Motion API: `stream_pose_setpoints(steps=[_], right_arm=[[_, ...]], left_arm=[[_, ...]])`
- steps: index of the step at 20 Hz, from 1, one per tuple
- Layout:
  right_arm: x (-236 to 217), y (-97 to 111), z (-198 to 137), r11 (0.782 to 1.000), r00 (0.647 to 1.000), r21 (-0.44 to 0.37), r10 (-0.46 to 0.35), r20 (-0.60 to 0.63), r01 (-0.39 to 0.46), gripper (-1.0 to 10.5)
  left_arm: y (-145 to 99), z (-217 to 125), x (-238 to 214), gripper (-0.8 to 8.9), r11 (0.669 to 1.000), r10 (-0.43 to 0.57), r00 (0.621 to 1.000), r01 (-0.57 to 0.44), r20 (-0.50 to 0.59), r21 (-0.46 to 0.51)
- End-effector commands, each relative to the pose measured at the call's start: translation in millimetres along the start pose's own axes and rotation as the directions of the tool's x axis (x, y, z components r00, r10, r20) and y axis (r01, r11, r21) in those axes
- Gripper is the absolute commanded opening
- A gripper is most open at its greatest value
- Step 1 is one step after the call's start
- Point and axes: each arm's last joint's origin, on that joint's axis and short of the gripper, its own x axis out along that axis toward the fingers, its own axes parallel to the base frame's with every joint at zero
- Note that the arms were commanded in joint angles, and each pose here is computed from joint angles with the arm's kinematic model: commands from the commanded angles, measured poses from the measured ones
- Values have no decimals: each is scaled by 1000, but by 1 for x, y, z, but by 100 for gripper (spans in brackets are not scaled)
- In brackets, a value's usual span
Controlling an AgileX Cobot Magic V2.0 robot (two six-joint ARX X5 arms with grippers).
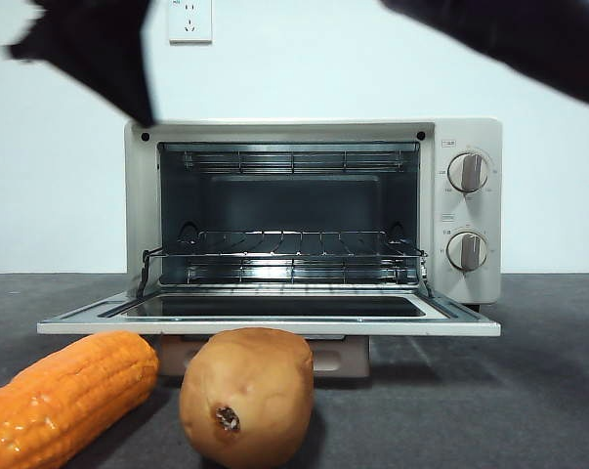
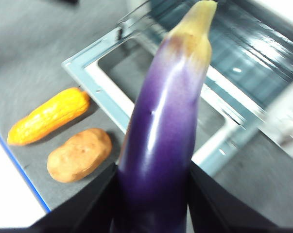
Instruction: Take the eggplant from the table,put the eggplant in the oven
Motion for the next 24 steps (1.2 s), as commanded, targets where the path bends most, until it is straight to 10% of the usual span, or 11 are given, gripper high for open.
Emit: stream_pose_setpoints(steps=[1, 5, 14, 24], right_arm=[[17, 9, 10, 992, 999, -116, 41, -24, -44, 86], [65, 31, 27, 958, 986, -285, -67, -153, 21, 86], [180, 52, 74, 664, 866, -690, -488, -110, 287, 86], [238, 20, 80, 545, 839, -759, -544, 4, 357, 102]], left_arm=[[13, -22, -14, 4, 994, 43, 996, -35, 78, -104], [37, -64, -28, 4, 962, 152, 974, -106, 171, -251], [68, -99, -26, 4, 923, 121, 955, -9, 270, -384], [68, -99, -27, 4, 927, 84, 956, 28, 281, -373]])
